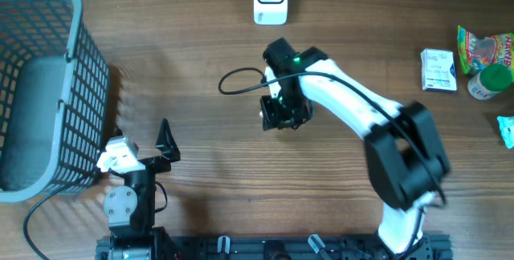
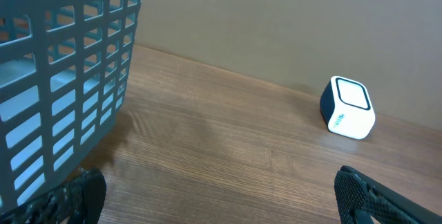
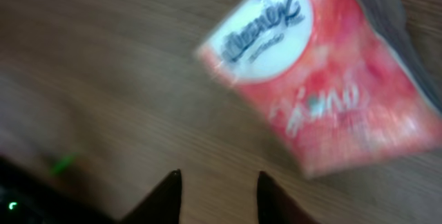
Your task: Scan the item barcode
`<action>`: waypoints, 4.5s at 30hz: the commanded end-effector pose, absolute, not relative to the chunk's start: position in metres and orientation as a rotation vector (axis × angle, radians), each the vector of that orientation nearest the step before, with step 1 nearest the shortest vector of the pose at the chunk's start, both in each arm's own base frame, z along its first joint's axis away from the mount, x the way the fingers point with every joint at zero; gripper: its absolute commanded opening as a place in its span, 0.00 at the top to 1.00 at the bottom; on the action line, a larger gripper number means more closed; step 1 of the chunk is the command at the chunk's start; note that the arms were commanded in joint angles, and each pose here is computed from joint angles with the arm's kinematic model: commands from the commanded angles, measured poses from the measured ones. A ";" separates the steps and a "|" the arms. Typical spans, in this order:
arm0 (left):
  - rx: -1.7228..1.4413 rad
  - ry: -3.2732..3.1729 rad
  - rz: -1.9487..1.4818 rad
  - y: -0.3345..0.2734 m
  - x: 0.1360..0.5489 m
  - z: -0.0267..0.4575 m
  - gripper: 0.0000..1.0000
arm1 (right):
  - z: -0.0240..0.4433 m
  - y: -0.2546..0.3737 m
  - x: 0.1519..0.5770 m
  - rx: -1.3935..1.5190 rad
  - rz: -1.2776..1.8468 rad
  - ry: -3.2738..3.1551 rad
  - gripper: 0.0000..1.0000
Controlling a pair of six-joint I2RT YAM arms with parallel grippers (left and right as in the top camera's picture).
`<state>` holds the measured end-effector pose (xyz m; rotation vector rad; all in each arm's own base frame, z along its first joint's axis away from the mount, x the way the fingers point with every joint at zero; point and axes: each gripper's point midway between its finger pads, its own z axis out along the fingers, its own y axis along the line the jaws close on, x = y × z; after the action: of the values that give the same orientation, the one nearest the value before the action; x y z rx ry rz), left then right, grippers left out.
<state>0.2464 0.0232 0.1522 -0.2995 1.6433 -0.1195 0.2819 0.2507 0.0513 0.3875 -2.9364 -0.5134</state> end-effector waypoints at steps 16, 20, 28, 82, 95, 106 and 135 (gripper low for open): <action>-0.294 1.647 -0.135 0.021 0.247 0.151 0.00 | 0.063 0.192 0.298 -0.836 -0.399 -2.856 0.00; -0.293 1.647 -0.135 0.021 0.247 0.151 0.00 | 0.051 0.194 0.313 -0.892 -0.482 -2.883 0.04; -0.293 1.647 -0.135 0.021 0.247 0.151 0.00 | 0.037 0.196 0.317 -0.943 -0.529 -2.884 0.15; -0.293 1.647 -0.135 0.021 0.247 0.151 0.00 | -0.012 0.203 0.317 -0.854 -0.508 -2.977 0.95; -0.293 1.647 -0.135 0.021 0.247 0.151 0.00 | 0.101 0.280 0.276 -0.524 -1.270 -2.315 0.96; -0.293 1.647 -0.135 0.021 0.247 0.151 0.00 | 0.155 0.287 0.265 -0.517 -1.398 -1.911 0.96; -0.293 1.647 -0.135 0.021 0.247 0.151 0.00 | 0.158 0.290 0.287 -0.834 -1.231 -1.745 0.96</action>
<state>0.2464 0.0232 0.1523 -0.2994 1.6429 -0.1196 0.2810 0.2902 0.1490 -0.8427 -1.6911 -1.1841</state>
